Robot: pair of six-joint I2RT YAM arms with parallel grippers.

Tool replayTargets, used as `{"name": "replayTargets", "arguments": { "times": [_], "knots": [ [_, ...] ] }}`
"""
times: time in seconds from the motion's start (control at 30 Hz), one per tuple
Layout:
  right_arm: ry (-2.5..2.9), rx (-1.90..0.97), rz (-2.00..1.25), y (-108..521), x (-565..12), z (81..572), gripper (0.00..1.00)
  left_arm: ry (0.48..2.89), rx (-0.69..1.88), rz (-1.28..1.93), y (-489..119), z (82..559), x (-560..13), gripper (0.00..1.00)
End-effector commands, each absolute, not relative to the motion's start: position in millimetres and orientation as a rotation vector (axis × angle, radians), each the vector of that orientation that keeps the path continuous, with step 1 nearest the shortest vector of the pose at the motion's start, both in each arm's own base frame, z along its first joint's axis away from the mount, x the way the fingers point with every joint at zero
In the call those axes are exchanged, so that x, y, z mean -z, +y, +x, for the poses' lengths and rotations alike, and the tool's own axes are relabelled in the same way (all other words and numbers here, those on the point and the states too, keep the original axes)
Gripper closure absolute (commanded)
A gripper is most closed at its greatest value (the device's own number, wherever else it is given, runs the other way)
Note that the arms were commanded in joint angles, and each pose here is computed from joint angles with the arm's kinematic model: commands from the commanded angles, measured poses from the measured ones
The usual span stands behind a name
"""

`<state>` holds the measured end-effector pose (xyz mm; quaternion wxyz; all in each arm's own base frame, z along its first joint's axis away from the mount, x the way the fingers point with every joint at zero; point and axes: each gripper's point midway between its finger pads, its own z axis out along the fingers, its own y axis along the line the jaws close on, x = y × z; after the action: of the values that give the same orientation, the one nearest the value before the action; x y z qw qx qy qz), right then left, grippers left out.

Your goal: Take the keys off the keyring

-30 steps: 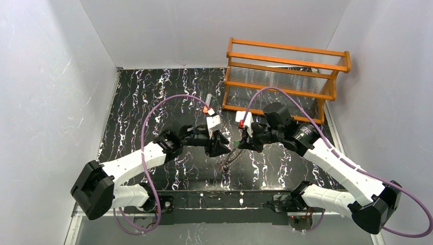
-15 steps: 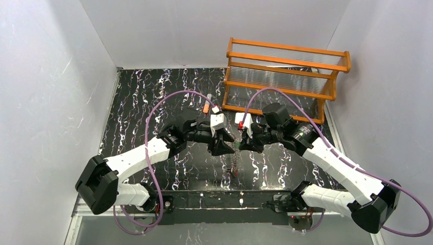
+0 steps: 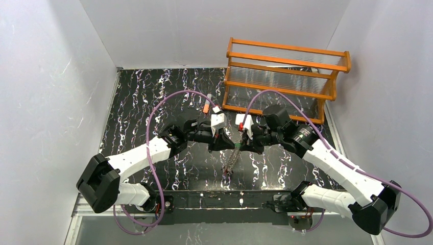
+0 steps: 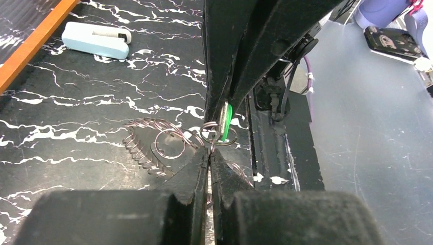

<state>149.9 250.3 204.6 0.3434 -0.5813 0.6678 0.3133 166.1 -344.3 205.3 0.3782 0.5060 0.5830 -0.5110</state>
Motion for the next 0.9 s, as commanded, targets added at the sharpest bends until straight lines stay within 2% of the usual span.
{"name": "replayTargets", "arguments": {
  "times": [0.0, 0.17, 0.47, 0.67, 0.7, 0.87],
  "knots": [
    [1.693, -0.777, -1.423, 248.6, -214.8, 155.0, 0.99, 1.43, 1.289, 1.317, -341.1, 163.8, -214.8, 1.0],
    [1.757, -0.782, -1.329, 242.0, -206.9, 152.9, 0.99, 1.412, 1.274, 1.371, -335.8, 159.4, -214.3, 1.0],
    [1.827, -0.841, -1.214, 246.3, -197.7, 153.0, 0.99, 1.389, 1.491, 1.347, -333.6, 167.7, -225.0, 1.0],
    [1.828, -0.897, -1.22, 253.8, -191.9, 150.2, 0.99, 1.458, 1.431, 1.358, -327.6, 184.4, -211.2, 1.0],
    [1.827, -0.904, -1.222, 255.3, -192.8, 150.4, 0.99, 1.478, 1.41, 1.368, -326.7, 186.6, -206.1, 0.97],
    [1.809, -0.923, -1.224, 262.5, -199.8, 154.2, 0.99, 1.538, 1.331, 1.331, -324.5, 196.4, -196.8, 0.65]
  ]
}}
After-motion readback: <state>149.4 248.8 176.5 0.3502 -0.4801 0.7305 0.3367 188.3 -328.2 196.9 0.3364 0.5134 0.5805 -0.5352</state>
